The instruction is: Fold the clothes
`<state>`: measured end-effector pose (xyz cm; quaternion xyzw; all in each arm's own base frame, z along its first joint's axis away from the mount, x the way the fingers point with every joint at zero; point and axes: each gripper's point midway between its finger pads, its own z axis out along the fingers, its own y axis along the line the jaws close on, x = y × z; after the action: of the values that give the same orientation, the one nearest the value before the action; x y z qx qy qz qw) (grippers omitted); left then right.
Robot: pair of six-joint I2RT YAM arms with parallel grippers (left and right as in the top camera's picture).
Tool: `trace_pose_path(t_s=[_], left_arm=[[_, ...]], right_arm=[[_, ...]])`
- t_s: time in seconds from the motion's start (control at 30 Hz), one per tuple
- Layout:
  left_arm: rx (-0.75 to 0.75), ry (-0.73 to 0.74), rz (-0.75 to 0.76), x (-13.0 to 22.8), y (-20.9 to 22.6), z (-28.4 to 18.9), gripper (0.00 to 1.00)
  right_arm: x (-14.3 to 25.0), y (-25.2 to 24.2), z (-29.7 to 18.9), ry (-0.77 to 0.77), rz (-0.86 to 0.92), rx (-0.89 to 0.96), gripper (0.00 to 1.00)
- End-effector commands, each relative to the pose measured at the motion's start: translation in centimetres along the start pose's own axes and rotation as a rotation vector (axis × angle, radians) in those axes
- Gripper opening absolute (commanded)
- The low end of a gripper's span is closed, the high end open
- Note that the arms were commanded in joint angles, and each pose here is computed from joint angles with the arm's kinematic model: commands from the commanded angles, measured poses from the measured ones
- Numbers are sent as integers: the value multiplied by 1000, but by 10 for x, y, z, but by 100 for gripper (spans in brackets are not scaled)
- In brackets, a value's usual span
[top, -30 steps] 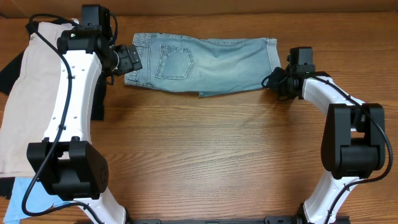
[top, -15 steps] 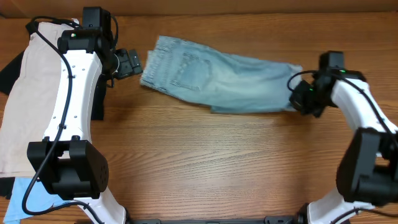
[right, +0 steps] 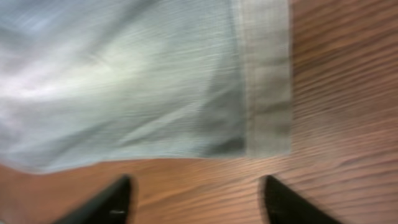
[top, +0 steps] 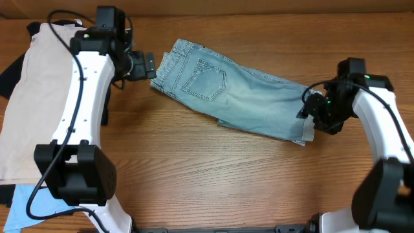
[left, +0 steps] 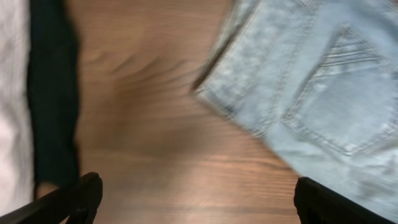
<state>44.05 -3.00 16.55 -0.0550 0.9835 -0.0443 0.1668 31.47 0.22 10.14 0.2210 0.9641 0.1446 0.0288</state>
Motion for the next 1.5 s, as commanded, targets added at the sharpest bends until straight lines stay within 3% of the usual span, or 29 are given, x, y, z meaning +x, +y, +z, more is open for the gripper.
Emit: trace_pose_path(t_s=[0.0, 0.37, 0.53, 0.73, 0.87, 1.0, 1.23, 1.3, 1.33, 1.47], left_arm=[[113, 6, 145, -5, -27, 19, 100], [132, -123, 452, -46, -39, 85, 100], [162, -102, 471, -43, -43, 115, 100], [68, -17, 356, -28, -24, 136, 96], [-86, 89, 275, -6, 5, 150, 83], [-258, 199, 202, 20, 33, 154, 84], [-327, 371, 75, 64, 45, 147, 84], [-346, 444, 37, 82, 48, 139, 88], [-356, 466, 26, 87, 49, 136, 100], [-373, 521, 14, 97, 51, 125, 100]], right_arm=[[-5, 25, -42, -126, -114, -91, 88], [-18, 56, -48, -232, -220, -137, 87], [-14, 69, -44, -234, -267, -144, 87], [-17, 72, -44, -251, -277, -145, 86], [-19, 71, -44, -258, -276, -133, 86], [-20, 69, -45, -263, -275, -121, 87], [-20, 69, -45, -264, -275, -122, 87], [-20, 69, -44, -262, -275, -121, 87], [-20, 69, -44, -263, -275, -121, 87], [-17, 73, -45, -256, -342, -141, 87]])
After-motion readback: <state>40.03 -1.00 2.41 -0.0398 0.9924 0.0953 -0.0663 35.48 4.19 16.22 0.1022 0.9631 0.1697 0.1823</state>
